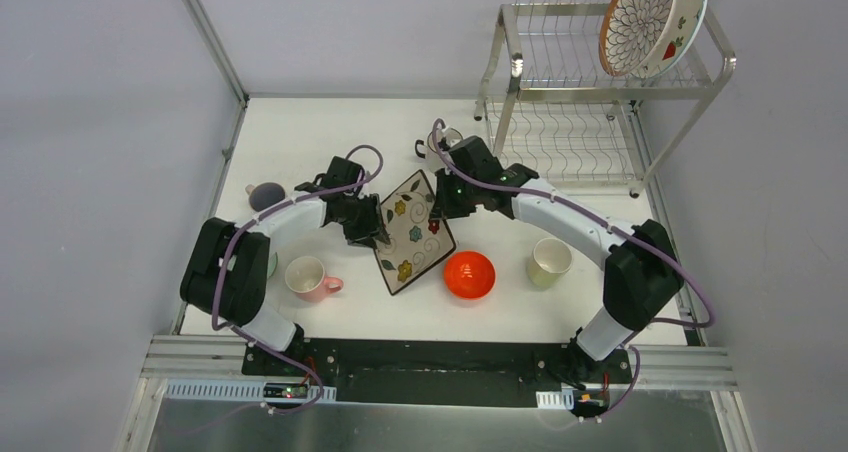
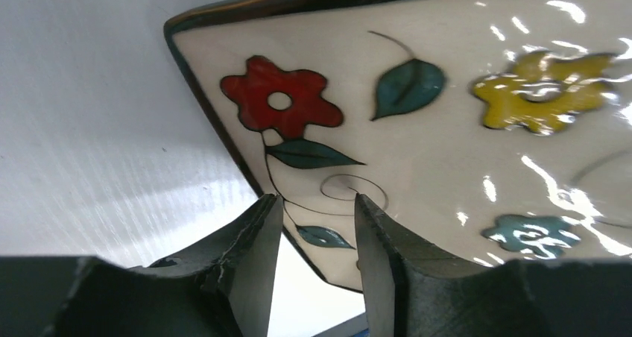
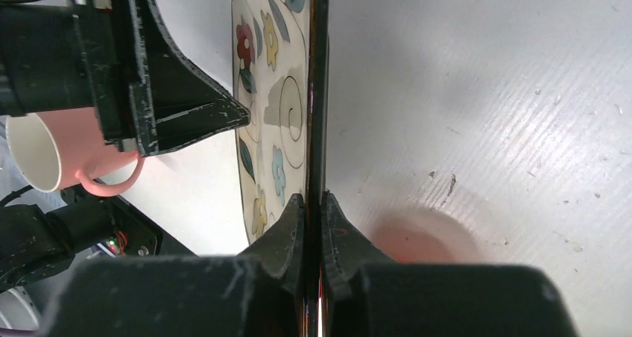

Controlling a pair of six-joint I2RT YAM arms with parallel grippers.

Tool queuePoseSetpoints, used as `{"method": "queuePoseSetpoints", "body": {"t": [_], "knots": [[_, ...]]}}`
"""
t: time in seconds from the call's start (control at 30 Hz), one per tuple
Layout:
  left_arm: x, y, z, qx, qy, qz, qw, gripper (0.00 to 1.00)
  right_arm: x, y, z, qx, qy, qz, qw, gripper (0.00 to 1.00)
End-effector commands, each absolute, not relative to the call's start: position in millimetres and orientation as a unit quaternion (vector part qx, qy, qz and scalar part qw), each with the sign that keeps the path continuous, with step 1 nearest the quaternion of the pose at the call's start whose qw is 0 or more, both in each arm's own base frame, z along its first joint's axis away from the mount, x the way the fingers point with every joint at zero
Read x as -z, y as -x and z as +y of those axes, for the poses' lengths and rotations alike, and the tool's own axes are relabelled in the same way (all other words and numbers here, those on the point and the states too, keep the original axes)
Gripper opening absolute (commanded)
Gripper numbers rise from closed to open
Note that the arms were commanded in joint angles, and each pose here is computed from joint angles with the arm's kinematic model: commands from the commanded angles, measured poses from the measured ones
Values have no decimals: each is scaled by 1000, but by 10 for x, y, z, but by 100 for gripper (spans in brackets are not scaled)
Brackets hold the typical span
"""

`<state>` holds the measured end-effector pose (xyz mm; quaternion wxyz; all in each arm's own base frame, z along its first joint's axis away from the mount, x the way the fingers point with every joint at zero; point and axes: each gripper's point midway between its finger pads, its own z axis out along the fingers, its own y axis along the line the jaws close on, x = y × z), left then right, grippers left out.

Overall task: Load the mixed dishes into the dish rack
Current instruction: Pick up the plate at the center of the board, then insert the plate into the dish rack.

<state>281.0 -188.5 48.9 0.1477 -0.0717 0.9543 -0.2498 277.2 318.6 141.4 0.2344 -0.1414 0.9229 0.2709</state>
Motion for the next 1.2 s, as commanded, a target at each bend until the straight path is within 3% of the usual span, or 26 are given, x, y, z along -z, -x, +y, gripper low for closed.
{"method": "queuePoseSetpoints", "body": {"t": [0.0,0.2,0.33,0.37,0.57,0.7,0.87,1.17], "knots": [[-1008,-2918,-2004,292,48,933,206,44,-2484,-2963,3317,-325,144,861,364,0],[-1405,-2895,-1885,276,16,928,249,58,-2838,-3009,3252,-330,127,844,403,0],[-1795,-2832,-1865,285,-35,914,288,97,-3073,-3038,3209,-333,116,832,428,0],[-1892,-2820,-1843,283,-45,909,302,99,-3145,-3046,3200,-335,116,828,436,0],[-2411,-2789,-1533,222,-77,885,402,99,-3721,-3125,3162,-343,118,790,495,0],[-2455,-2796,-1252,154,-79,878,446,99,-4192,-3166,3111,-348,114,757,541,0],[-2240,-2835,-936,74,-50,884,459,99,-4779,-3213,3019,-355,103,702,608,0],[-2079,-2806,-1020,90,-66,891,440,99,-5640,-3376,2852,-334,76,632,696,0]]}}
